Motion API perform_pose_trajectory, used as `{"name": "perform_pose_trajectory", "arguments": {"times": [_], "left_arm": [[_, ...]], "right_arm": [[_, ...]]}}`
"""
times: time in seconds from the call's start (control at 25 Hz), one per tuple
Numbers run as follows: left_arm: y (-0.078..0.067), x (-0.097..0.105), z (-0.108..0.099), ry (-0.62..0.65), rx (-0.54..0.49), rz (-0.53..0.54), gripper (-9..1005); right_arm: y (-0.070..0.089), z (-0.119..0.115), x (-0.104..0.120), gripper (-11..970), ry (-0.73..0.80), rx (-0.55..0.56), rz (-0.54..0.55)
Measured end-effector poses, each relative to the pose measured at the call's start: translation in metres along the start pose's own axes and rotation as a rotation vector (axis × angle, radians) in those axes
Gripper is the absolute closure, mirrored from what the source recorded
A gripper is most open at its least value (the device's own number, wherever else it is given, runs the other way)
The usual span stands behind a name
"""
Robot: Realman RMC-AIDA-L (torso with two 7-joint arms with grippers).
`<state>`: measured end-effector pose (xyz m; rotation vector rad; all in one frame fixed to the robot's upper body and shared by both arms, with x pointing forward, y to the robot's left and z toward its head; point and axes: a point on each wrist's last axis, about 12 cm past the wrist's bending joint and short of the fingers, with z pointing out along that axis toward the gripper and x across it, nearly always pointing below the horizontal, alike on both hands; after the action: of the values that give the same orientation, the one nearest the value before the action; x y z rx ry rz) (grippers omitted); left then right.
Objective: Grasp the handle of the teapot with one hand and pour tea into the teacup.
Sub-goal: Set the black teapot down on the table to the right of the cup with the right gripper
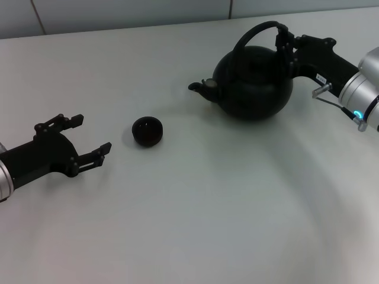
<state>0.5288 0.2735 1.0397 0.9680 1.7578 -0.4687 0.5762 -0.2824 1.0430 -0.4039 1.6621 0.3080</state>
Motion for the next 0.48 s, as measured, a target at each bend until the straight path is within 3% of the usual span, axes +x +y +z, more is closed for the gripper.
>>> {"name": "perform_pose_trajectory", "arguments": {"times": [0.48], "left_arm": [[0.0000,-0.0014,0.0015,-0.001,0.005,0.002,158]], "right_arm": [[0.0020,-0.0002,0.0045,881,0.010,0.013,-0.008]]}}
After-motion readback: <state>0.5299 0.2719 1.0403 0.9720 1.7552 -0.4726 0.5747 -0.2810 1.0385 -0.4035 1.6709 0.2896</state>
